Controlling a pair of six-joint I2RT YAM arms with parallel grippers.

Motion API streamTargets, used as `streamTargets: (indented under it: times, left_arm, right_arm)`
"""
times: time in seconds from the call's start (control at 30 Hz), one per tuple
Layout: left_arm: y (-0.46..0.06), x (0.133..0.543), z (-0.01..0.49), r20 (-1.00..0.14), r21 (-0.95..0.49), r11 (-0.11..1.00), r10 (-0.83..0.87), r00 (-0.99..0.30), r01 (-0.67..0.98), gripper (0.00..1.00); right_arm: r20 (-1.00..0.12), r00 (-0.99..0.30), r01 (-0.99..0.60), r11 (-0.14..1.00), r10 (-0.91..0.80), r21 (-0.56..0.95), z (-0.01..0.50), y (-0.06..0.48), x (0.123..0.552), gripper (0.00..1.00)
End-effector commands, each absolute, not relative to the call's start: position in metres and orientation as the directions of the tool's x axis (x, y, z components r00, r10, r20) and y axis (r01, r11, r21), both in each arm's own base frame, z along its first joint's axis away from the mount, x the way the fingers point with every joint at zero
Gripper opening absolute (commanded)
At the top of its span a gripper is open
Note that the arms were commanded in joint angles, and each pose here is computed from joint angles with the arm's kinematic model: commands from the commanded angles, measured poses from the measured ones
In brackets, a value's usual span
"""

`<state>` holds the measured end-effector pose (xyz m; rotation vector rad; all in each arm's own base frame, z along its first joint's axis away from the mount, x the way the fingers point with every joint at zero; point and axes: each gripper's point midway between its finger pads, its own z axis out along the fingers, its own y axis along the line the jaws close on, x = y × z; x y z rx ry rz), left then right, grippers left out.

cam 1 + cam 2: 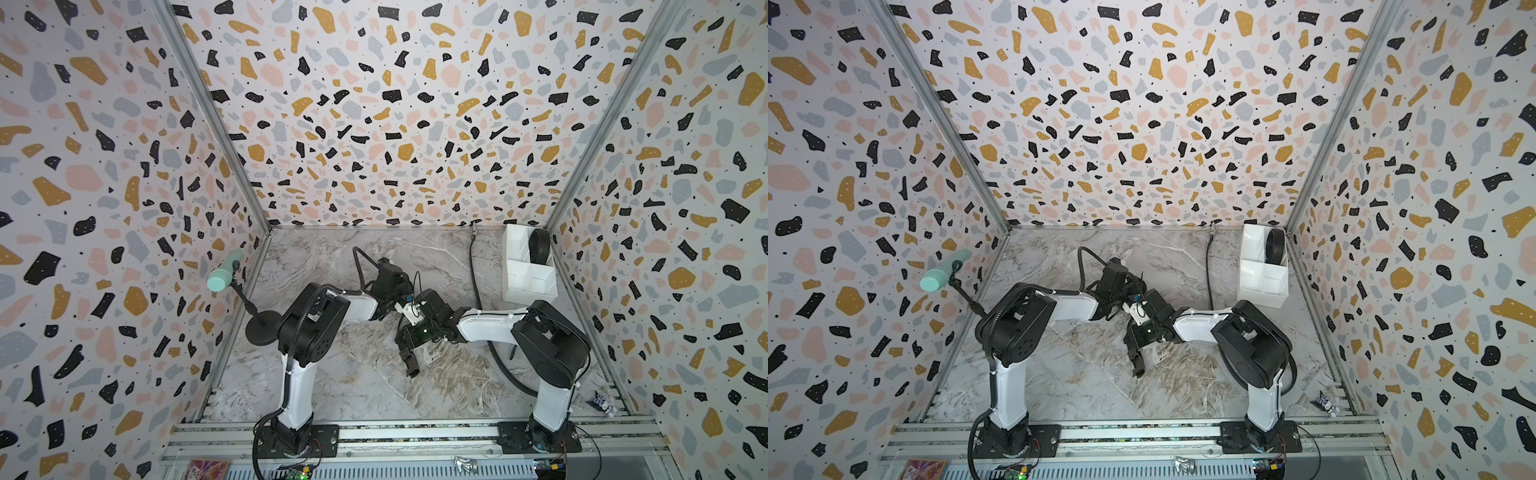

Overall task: Place the belts into the storage roll
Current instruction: Roll the belt at the center of the board.

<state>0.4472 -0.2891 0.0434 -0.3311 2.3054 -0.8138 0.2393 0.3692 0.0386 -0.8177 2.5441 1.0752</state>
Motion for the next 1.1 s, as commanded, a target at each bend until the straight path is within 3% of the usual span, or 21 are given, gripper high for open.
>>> streamTargets:
  times: [0.0, 0.13, 0.27, 0.4, 0.6, 0.83, 0.93, 1.07]
  left_arm:
    - [-0.284, 0.448, 0.016, -0.484, -0.623, 0.78, -0.444, -0.754, -0.059, 0.0]
    - [-0.282, 0.444, 0.012, -0.484, -0.606, 0.793, -0.425, -0.765, -0.058, 0.0]
    - [-0.282, 0.443, 0.008, -0.478, -0.603, 0.795, -0.42, -0.771, -0.06, 0.0]
    - [-0.284, 0.444, 0.008, -0.477, -0.605, 0.794, -0.419, -0.773, -0.057, 0.0]
    - [-0.286, 0.445, 0.01, -0.477, -0.605, 0.795, -0.41, -0.777, -0.048, 0.0]
    - [-0.288, 0.443, 0.012, -0.472, -0.614, 0.789, -0.404, -0.783, -0.037, 0.0]
    - [-0.289, 0.441, 0.016, -0.47, -0.623, 0.782, -0.406, -0.783, -0.031, 0.18]
    - [-0.289, 0.439, 0.026, -0.474, -0.631, 0.776, -0.407, -0.781, -0.02, 0.32]
  right_arm:
    - [-0.352, -0.836, -0.539, 0.51, -0.421, 0.671, 0.05, 0.356, 0.219, 0.38]
    - [-0.385, -0.847, -0.53, 0.54, -0.366, 0.654, 0.074, 0.324, 0.249, 0.55]
    - [-0.433, -0.866, -0.496, 0.543, -0.251, 0.678, 0.096, 0.293, 0.294, 0.61]
    - [-0.465, -0.87, -0.463, 0.6, -0.165, 0.653, 0.096, 0.274, 0.346, 0.62]
    - [-0.494, -0.867, -0.426, 0.622, -0.071, 0.658, 0.093, 0.29, 0.408, 0.61]
    - [-0.46, -0.888, -0.389, 0.57, -0.023, 0.723, 0.084, 0.317, 0.413, 0.52]
    - [-0.446, -0.895, -0.379, 0.562, -0.021, 0.735, 0.079, 0.327, 0.405, 0.48]
    - [-0.431, -0.902, -0.354, 0.553, 0.01, 0.754, 0.077, 0.326, 0.403, 0.45]
